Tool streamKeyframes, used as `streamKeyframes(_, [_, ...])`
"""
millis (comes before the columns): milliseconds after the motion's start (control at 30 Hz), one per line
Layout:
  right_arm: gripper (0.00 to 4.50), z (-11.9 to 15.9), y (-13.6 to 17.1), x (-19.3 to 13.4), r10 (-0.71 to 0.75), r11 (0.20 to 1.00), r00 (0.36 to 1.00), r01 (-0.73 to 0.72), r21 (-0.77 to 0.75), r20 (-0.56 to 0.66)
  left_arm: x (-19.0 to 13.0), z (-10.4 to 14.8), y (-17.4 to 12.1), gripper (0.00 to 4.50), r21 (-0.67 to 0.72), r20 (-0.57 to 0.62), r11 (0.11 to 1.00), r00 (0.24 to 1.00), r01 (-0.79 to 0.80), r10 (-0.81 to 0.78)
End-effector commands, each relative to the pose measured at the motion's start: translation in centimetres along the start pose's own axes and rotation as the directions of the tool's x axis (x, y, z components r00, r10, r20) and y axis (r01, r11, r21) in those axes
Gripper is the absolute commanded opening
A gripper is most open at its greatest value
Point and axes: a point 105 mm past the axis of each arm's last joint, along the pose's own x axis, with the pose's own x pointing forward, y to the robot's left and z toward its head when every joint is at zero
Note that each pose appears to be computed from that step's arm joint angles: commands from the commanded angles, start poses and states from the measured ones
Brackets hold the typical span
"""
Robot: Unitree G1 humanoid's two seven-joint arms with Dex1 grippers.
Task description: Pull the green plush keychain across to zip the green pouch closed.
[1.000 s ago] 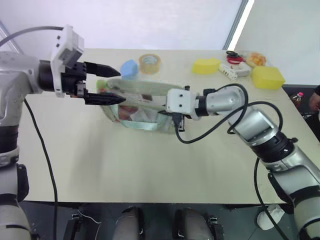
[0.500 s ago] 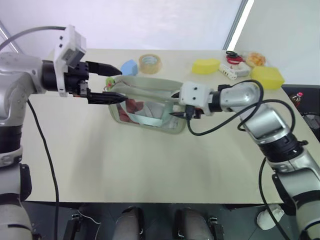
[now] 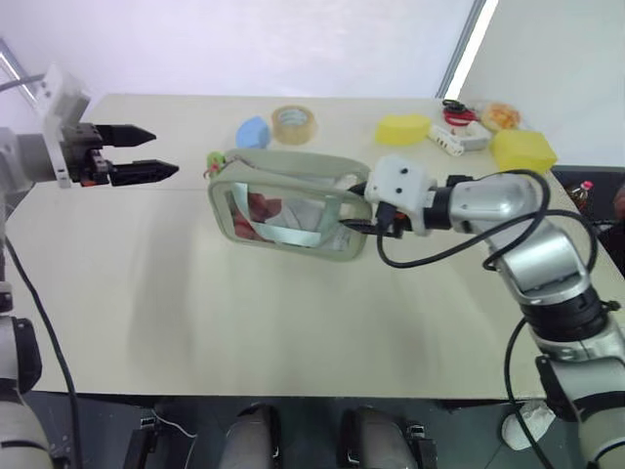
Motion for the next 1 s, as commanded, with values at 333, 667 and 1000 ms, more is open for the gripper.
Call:
streamKeyframes(333, [0.1,-0.8,-0.4,-0.6,-0.012,1.0,1.0,0.012,-0.027,-0.006,4.8,-1.9,1.7,4.5,0.062,0.01,0.995,0.997,-0.08,0.079])
streamKeyframes(667, [0.1,-0.6,-0.3,0.2,-0.014,1.0,1.0,0.015,-0.023,0.01,8.6,-2.7,1.6,4.5,0.006,0.059,0.993,0.991,-0.12,0.12])
streamKeyframes(1000, [0.0,-0.5,-1.0,0.3,-0.036,0.999,0.999,0.036,-0.027,0.011,8.8,-1.9,0.6,2.12,-0.016,0.112,1.0,0.993,-0.023,0.024])
